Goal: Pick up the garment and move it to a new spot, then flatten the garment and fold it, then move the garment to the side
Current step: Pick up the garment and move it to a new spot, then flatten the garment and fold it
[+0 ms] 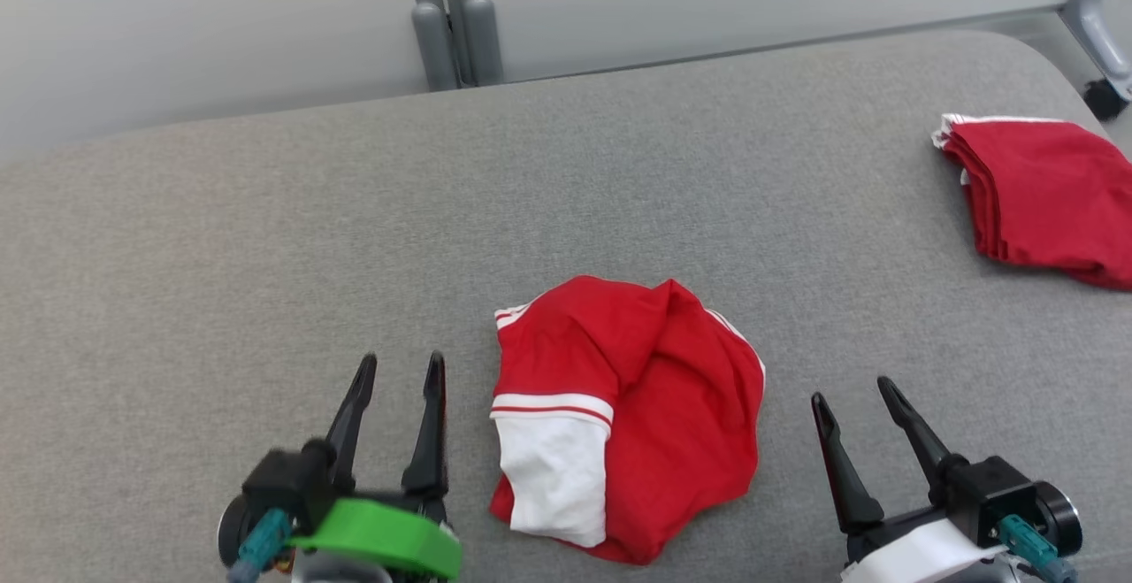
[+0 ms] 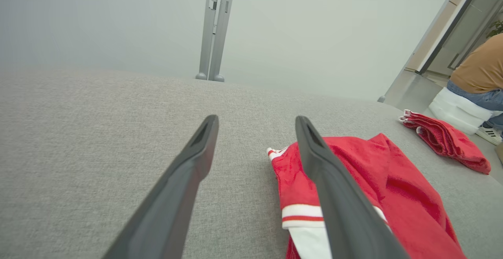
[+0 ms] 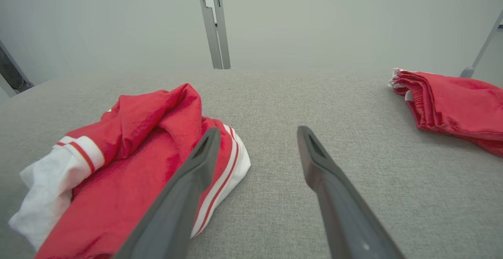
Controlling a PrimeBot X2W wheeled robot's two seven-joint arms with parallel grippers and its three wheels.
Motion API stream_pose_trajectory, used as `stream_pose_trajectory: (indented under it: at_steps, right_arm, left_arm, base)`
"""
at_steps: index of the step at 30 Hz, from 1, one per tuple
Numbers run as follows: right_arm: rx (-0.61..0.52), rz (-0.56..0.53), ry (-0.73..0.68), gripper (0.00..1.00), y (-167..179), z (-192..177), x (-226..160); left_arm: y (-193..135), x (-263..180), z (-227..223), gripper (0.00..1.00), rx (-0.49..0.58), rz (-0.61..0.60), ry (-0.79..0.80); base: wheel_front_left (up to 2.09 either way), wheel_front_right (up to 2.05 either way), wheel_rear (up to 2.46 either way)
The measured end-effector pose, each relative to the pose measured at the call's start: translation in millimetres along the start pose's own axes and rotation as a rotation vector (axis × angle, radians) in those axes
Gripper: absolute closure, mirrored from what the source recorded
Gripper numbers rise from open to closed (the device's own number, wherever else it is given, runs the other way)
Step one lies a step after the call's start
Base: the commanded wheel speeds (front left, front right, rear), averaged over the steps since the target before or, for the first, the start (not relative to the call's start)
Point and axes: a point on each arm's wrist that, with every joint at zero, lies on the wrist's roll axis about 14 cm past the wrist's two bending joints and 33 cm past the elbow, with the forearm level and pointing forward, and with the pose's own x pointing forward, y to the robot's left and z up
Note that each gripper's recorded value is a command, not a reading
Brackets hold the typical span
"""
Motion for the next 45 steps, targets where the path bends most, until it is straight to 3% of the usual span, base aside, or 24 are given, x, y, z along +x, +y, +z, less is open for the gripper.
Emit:
stream_pose_trajectory:
  at_steps: [12, 19, 35, 40, 45]
  right_arm:
    - [-0.026, 0.046, -0.028, 0.00, 14.4, 7.9, 0.9]
    - [-0.036, 0.044, -0.015, 0.00, 14.9, 3.5, -1.7]
    - [-0.030, 0.038, -0.005, 0.00, 15.7, 0.2, -2.4]
    - [-0.034, 0.036, -0.022, 0.00, 14.2, 5.4, -0.5]
    - [-0.039, 0.009, -0.025, 0.00, 5.0, 6.7, -3.9]
  left_arm:
    - [68.0, -101.6, 2.9, 0.00, 0.106, 0.228, -0.002]
    - [79.5, -120.9, 11.3, 0.00, 0.093, 0.279, -0.037]
    - [76.5, -114.3, 10.7, 0.00, 0.074, 0.259, -0.036]
    - [44.5, -86.1, 17.2, 0.00, 0.058, 0.137, -0.061]
    - [2.8, -75.1, -41.8, 0.00, -0.060, 0.013, 0.118]
  base:
    - [0.00, 0.00, 0.00]
    - [0.00, 0.00, 0.00]
    - [0.00, 0.00, 0.00]
    - [0.00, 0.00, 0.00]
    - [0.00, 0.00, 0.00]
